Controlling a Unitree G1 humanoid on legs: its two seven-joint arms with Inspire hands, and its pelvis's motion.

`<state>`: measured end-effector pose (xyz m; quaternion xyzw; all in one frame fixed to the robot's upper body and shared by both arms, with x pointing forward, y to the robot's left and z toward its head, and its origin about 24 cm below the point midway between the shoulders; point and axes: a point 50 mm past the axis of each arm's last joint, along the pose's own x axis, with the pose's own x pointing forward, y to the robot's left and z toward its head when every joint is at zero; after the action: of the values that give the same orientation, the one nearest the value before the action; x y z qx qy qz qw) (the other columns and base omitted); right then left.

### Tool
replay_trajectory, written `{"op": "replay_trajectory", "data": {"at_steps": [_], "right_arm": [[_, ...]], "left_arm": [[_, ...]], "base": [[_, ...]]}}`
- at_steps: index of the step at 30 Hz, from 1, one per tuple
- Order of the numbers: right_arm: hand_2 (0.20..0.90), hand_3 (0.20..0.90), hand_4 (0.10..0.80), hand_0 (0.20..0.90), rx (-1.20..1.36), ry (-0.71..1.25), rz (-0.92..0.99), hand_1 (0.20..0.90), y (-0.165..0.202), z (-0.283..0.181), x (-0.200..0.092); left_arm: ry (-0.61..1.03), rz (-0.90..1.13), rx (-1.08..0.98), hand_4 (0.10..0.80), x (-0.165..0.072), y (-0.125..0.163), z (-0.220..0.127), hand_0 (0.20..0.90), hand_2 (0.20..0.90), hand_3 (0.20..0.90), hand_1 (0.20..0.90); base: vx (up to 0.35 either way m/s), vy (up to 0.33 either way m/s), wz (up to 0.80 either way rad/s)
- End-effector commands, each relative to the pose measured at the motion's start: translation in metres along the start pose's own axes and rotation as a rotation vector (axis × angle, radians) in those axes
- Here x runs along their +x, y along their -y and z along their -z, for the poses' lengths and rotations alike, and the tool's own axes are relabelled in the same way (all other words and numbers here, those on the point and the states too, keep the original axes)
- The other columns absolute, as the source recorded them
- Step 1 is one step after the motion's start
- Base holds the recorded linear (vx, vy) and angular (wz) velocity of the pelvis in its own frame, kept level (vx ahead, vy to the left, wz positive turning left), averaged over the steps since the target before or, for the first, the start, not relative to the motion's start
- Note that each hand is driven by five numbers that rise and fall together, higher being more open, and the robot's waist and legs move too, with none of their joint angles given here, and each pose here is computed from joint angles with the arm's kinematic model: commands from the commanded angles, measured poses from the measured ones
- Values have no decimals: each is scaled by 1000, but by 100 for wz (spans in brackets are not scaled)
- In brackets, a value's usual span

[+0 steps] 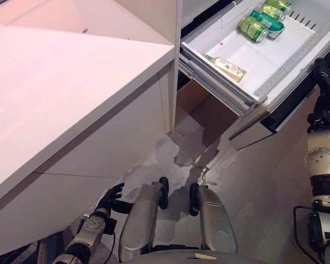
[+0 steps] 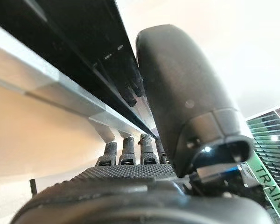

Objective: Put drinks into fridge and close the fridge

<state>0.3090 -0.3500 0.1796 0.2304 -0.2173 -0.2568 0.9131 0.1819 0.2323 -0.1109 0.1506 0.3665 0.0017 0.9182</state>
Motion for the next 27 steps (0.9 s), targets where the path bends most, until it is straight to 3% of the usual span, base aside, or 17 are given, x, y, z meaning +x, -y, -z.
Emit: {"op": "replay_trajectory", "data": {"at_steps": [1, 8, 15, 27], "right_arm": [[900, 900, 800, 900, 55, 59, -383, 900, -77, -12, 7], [900, 900, 800, 900, 43, 17, -520, 900, -97, -5, 7], [900, 900, 800, 900, 45, 2, -513, 900, -102, -1, 12], [900, 900, 800, 900, -1, 78, -272, 900, -83, 4, 14]], "left_arm": [[64, -3, -27, 800, -6, 3, -1, 900, 900, 900, 900], [65, 0, -25, 800, -11, -1, 6, 900, 900, 900, 900], [40, -30, -23, 800, -16, -10, 17, 900, 900, 900, 900], [-67, -66, 13, 800, -29, -23, 48, 900, 900, 900, 900]], "base": [[55, 56, 7], [75, 52, 22], [90, 56, 34], [95, 33, 24]]}}
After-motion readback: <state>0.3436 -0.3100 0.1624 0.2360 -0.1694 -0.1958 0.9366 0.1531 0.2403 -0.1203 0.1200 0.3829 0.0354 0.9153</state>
